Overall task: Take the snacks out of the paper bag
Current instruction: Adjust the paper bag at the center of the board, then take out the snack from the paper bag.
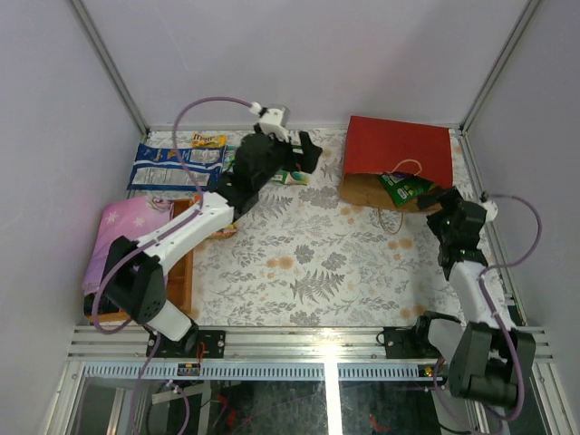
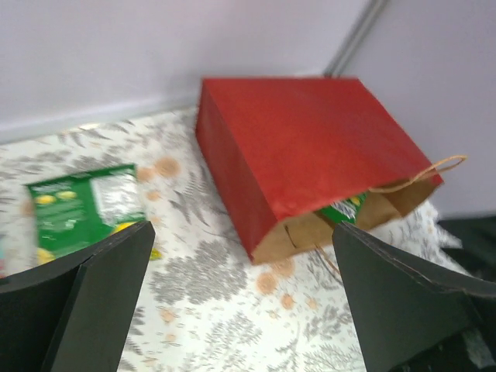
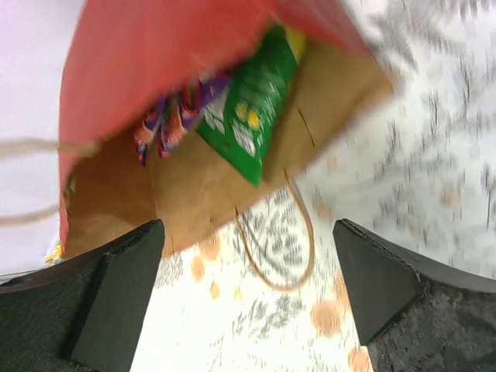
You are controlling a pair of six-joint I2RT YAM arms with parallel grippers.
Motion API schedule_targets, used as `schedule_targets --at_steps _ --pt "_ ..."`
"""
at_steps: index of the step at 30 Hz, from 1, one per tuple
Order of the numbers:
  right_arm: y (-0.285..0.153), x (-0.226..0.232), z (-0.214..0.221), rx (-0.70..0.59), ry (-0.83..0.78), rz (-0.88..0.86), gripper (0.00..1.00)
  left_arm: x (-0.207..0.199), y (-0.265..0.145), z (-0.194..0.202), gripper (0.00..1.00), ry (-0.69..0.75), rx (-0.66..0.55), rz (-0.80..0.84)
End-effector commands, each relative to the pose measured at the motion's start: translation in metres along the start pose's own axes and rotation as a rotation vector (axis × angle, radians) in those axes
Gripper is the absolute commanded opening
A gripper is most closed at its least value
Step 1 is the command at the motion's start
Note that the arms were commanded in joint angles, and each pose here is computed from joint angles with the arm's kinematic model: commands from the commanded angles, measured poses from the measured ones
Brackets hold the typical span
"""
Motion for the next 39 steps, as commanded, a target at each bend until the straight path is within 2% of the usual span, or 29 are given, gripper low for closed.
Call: schedule_targets --at_steps 1,6,10,16,21,30,39 --pt "-0.03 -0.007 0.024 -0.025 0.256 0.002 0.97 0.04 -0.027 -0.035 1.0 0.008 -0.128 0.004" --pt "-0.046 -0.004 0.044 -0.077 0.319 -0.077 0.87 0.084 -0.053 -0.045 1.0 -0.047 -0.15 -0.058" --pt "-0.021 -0.007 0.053 -0.067 0.302 -0.049 0.85 0.098 -0.058 -0.044 1.0 -0.061 -0.147 -0.089" --pt "0.031 0.011 0.057 -0.003 0.284 -0.058 0.82 0.122 -0.07 -0.044 1.0 -0.044 -0.107 -0.151" --pt "0.051 0.004 0.057 -0.029 0.287 -0.012 0.81 0.15 -0.08 -0.041 1.0 -0.11 -0.084 -0.158" --pt "0.08 -0.02 0.05 -0.063 0.339 0.06 0.81 0.163 -0.078 -0.037 1.0 -0.186 -0.047 -0.1" --pt "0.1 -0.023 0.046 -0.107 0.376 0.057 0.75 0.169 -0.079 -0.029 1.0 -0.205 -0.021 -0.095"
Point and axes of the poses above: each gripper's point midway between its finger pads, its own y axis out along the fingers, its own x axis along the line the jaws close on, z = x × y, the point moved 5 cm from there along -y, back along the fingers, and after that the axes turned 7 degrees about y, right-handed, at the moved point
